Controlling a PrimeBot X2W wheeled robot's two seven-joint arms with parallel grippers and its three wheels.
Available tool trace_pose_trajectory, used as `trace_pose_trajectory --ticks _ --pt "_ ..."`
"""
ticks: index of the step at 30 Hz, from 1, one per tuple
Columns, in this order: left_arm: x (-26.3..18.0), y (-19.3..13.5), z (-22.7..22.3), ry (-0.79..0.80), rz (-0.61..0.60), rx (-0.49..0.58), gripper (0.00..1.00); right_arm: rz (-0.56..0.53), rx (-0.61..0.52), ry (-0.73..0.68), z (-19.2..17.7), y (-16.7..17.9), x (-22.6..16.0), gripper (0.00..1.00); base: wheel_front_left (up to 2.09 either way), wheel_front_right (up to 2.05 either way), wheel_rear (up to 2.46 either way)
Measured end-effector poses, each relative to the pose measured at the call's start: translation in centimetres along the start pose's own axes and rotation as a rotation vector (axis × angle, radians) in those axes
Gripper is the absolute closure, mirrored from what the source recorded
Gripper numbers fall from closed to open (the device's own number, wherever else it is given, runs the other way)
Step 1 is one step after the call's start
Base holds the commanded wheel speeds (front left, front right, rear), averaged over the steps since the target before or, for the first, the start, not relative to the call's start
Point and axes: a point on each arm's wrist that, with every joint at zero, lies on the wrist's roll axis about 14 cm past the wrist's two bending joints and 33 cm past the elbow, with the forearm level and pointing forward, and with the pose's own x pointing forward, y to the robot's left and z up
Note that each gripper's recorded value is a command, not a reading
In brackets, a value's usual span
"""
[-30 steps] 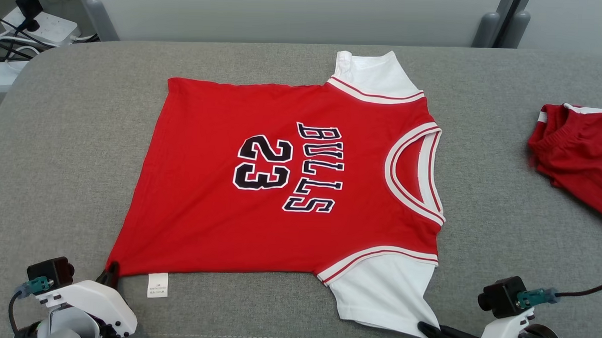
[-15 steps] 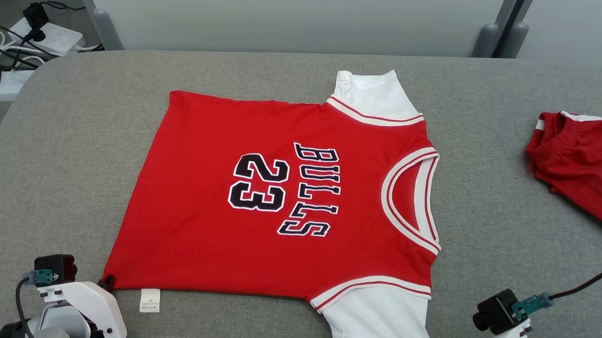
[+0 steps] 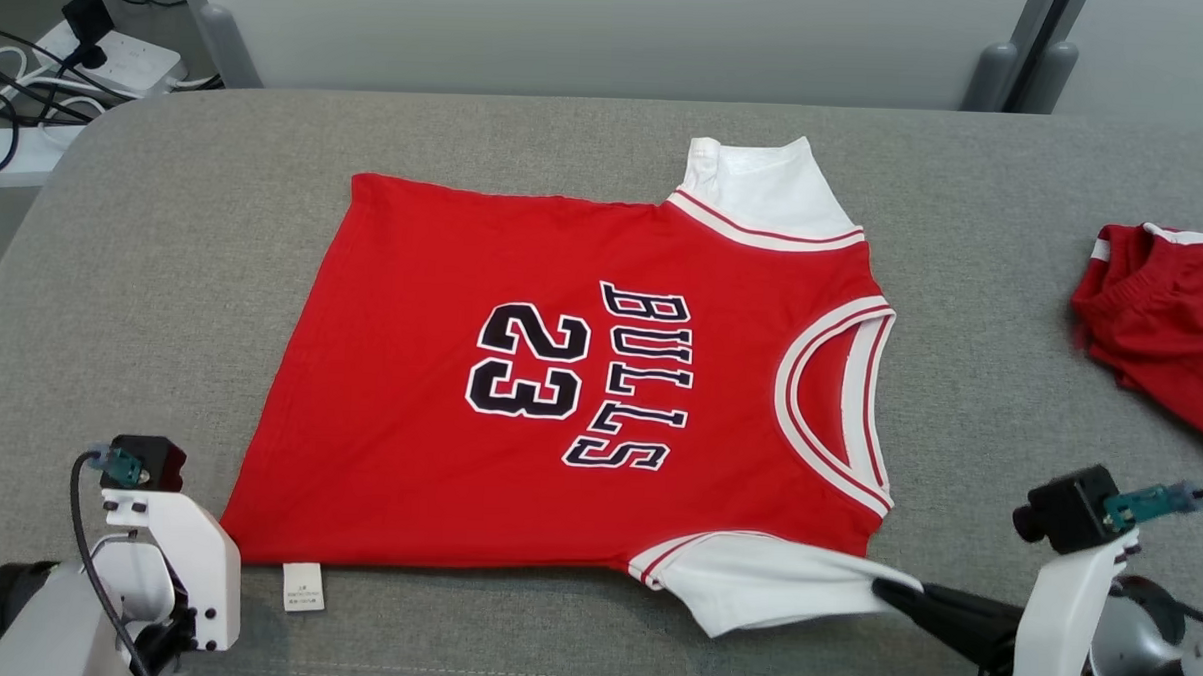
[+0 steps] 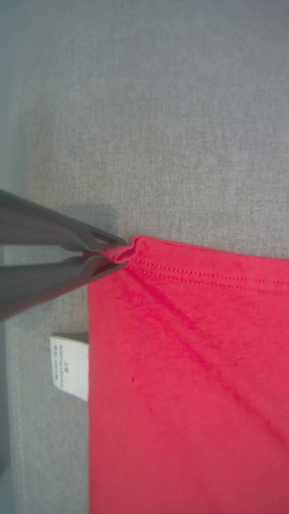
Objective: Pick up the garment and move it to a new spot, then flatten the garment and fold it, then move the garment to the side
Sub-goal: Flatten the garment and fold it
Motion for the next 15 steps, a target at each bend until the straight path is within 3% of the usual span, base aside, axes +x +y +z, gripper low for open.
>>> trace_pose_trajectory --ticks 7,15 --pt "0.0 -0.5 2.2 0.067 -0.015 0.076 1.0 -0.025 -0.008 -0.04 3.1 -1.4 0.8 1.0 0.0 0.0 0.0" --pt "0.6 -2.0 4.4 0.124 -0.046 0.09 1.0 -0.029 -0.01 -0.065 5.6 -2.5 2.5 1.0 0.0 0.0 0.0"
